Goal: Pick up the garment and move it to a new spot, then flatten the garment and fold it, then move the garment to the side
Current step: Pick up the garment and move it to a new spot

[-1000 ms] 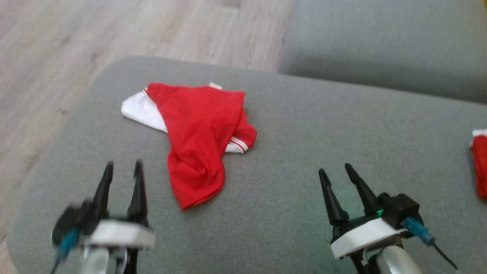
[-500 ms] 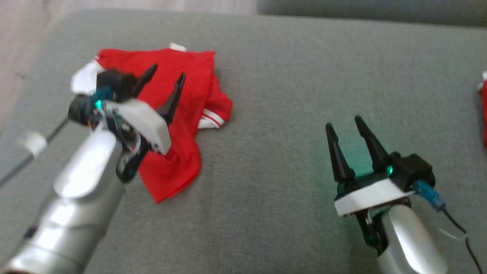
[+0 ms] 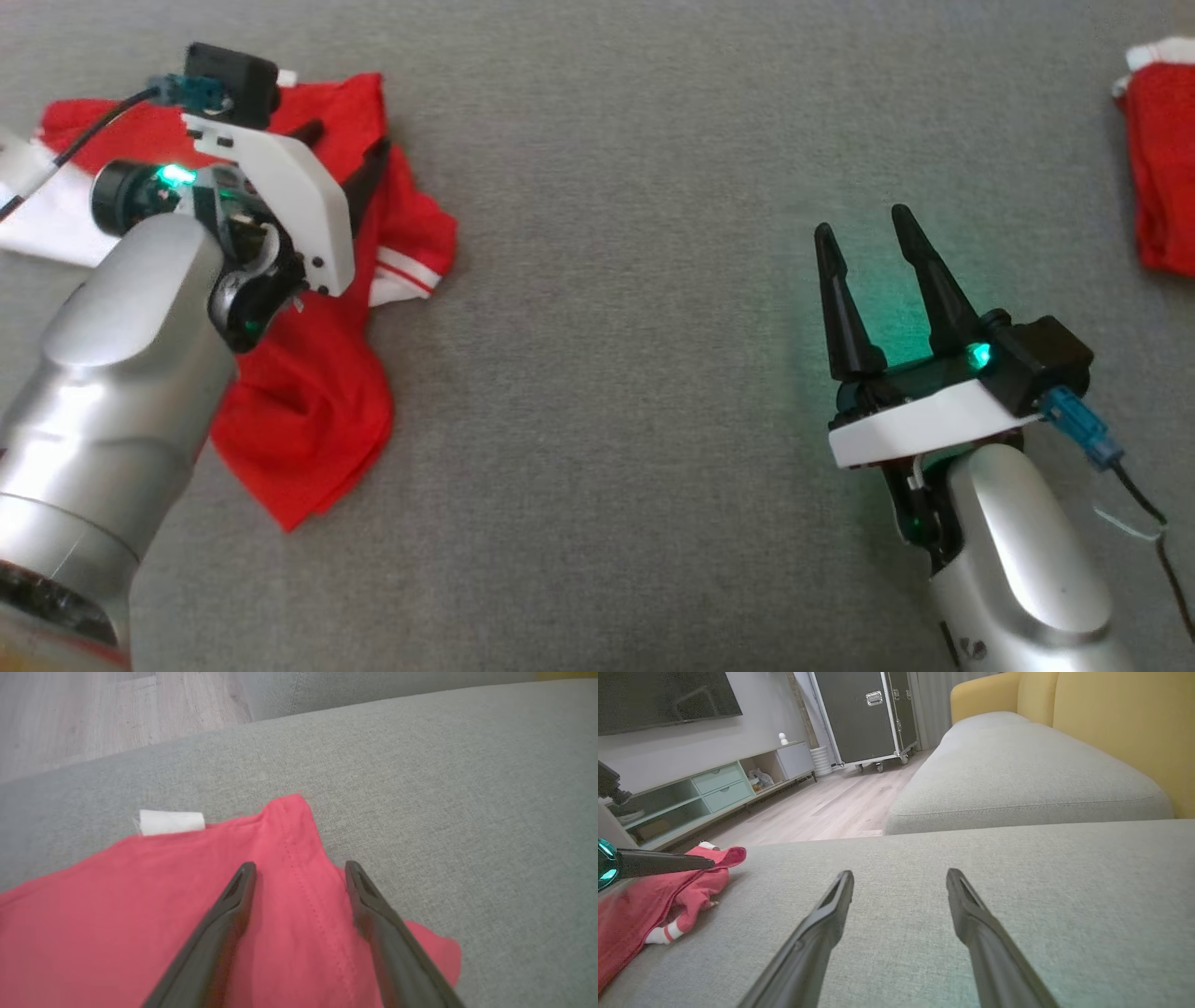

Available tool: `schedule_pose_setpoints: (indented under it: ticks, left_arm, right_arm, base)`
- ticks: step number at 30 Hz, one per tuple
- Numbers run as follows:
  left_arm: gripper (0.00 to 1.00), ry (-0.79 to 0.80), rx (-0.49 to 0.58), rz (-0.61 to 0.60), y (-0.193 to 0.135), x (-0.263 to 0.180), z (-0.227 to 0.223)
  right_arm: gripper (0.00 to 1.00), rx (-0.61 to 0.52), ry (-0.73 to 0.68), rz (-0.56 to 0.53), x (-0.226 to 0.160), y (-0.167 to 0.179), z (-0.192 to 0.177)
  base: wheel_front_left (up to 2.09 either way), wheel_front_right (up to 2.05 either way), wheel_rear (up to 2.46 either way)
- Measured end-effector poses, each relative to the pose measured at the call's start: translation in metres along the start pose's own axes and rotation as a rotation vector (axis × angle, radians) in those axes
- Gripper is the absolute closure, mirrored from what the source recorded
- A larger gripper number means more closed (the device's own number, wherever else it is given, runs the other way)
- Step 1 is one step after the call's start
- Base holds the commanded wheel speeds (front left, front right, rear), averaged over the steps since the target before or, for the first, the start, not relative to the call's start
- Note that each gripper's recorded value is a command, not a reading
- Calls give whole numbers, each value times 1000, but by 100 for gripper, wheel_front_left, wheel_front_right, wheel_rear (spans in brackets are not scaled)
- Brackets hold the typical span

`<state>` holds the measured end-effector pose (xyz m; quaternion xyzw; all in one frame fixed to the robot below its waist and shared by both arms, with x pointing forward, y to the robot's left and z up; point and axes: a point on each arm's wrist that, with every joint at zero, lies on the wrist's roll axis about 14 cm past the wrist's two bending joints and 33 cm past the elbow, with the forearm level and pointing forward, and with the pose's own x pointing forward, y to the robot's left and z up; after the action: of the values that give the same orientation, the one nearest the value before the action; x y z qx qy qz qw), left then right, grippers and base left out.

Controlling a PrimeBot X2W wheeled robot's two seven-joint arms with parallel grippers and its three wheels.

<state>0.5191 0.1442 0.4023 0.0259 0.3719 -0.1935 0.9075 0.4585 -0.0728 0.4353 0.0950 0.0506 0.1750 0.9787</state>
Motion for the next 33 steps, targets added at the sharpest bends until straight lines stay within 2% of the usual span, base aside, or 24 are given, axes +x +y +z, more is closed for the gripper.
schedule_pose_setpoints:
  ticks: [5,6,7,8,11,14,21,23,26,33]
  left_arm:
    - [0,58,-45,-24,-6,12,-15]
    - [25,67,-52,-23,-5,12,-18]
    - [81,69,-58,-25,-6,12,-18]
    - [100,67,-71,-27,-6,12,-18]
    - [100,23,-107,-36,-7,9,-11]
    - [100,-97,-116,-34,-7,3,10]
    - [100,-626,-166,-91,-24,-50,112]
    - [100,-755,-212,-102,-25,-72,135]
    - [100,-865,-237,-128,-31,-99,160]
    - [100,-1011,-175,-202,-66,-129,202]
  right_arm:
    - [0,-2,9,-30,-4,-10,-3]
    - [0,-2,9,-31,-4,-11,-3]
    - [0,-3,7,-32,-5,-11,-2]
    - [0,-3,6,-33,-5,-11,-1]
    - [0,-5,-1,-33,-5,-11,1]
    - [0,-9,-13,-27,-5,-9,6]
    - [0,-29,-52,-18,-12,-2,26]
    - [0,-33,-65,-7,-15,3,32]
    - [0,-28,-84,-3,-21,7,40]
    - [0,-31,-99,-29,-37,3,48]
  base:
    - [0,0,0]
    - [0,0,0]
    - [0,0,0]
    - [0,0,0]
    - [0,0,0]
    - [0,0,0]
    - [0,0,0]
    - [0,0,0]
    - [0,0,0]
    - [0,0,0]
